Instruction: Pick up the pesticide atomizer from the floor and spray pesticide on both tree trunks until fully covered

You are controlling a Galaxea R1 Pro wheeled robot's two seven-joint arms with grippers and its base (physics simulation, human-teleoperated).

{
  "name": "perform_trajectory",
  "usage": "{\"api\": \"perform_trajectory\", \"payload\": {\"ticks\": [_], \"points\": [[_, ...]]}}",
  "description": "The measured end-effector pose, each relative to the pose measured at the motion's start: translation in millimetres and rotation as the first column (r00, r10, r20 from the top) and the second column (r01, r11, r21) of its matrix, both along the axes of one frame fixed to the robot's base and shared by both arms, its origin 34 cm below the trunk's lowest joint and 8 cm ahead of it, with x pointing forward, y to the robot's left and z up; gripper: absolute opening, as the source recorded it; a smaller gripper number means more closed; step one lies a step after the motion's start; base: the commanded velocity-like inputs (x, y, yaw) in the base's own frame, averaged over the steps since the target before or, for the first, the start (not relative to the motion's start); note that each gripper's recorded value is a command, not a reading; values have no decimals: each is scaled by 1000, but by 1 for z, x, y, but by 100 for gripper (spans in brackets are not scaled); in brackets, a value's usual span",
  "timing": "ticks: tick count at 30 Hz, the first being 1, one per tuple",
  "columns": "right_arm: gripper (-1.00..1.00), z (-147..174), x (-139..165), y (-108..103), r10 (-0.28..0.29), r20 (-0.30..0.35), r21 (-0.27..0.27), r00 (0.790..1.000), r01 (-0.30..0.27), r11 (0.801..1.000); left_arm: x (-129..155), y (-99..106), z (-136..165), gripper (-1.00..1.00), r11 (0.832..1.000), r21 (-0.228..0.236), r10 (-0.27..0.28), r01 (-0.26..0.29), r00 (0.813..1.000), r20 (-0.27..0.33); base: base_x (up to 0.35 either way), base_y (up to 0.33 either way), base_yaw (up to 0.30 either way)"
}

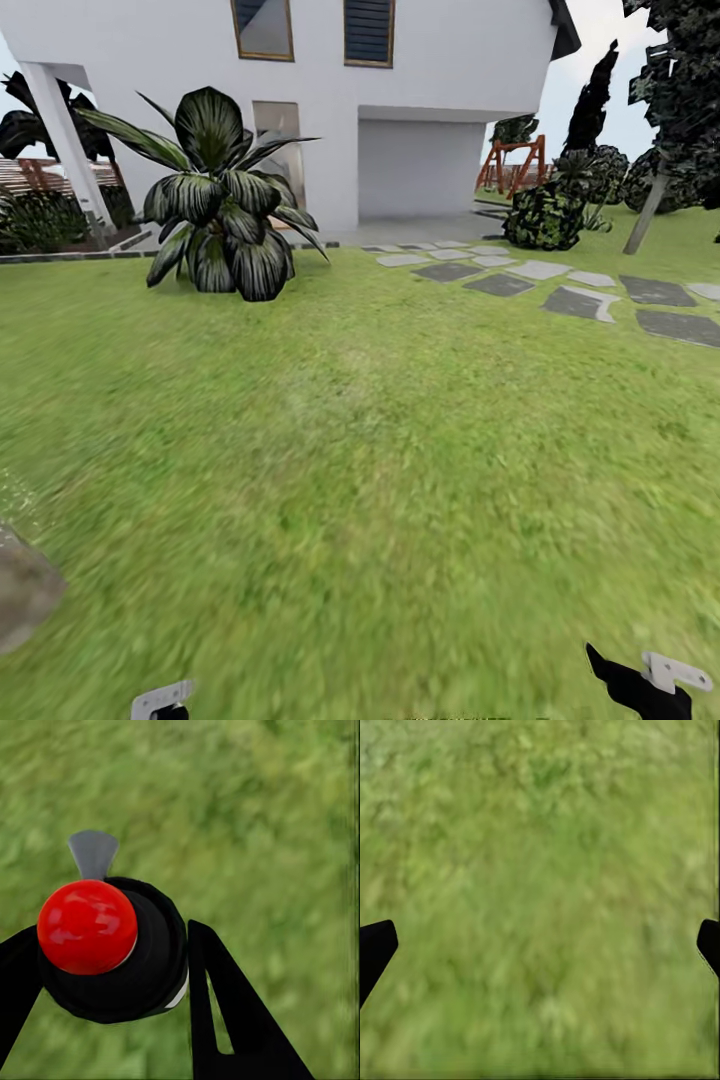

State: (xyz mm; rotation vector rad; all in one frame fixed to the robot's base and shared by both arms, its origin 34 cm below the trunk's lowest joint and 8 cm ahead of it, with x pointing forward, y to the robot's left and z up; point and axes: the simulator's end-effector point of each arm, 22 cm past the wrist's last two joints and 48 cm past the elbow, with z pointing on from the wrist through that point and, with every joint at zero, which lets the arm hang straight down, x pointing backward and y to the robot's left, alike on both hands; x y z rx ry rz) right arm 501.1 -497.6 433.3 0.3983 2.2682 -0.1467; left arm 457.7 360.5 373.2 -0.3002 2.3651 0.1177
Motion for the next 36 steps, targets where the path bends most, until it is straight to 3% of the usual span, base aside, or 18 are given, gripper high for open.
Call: {"api": "perform_trajectory", "payload": {"ticks": [36], "points": [[100, 66, 7, 1, 2, -15, 0, 1000, -2, 1000, 6, 0, 67, -100, 1000, 0, -1, 1, 1000, -14, 0, 0, -293]]}}
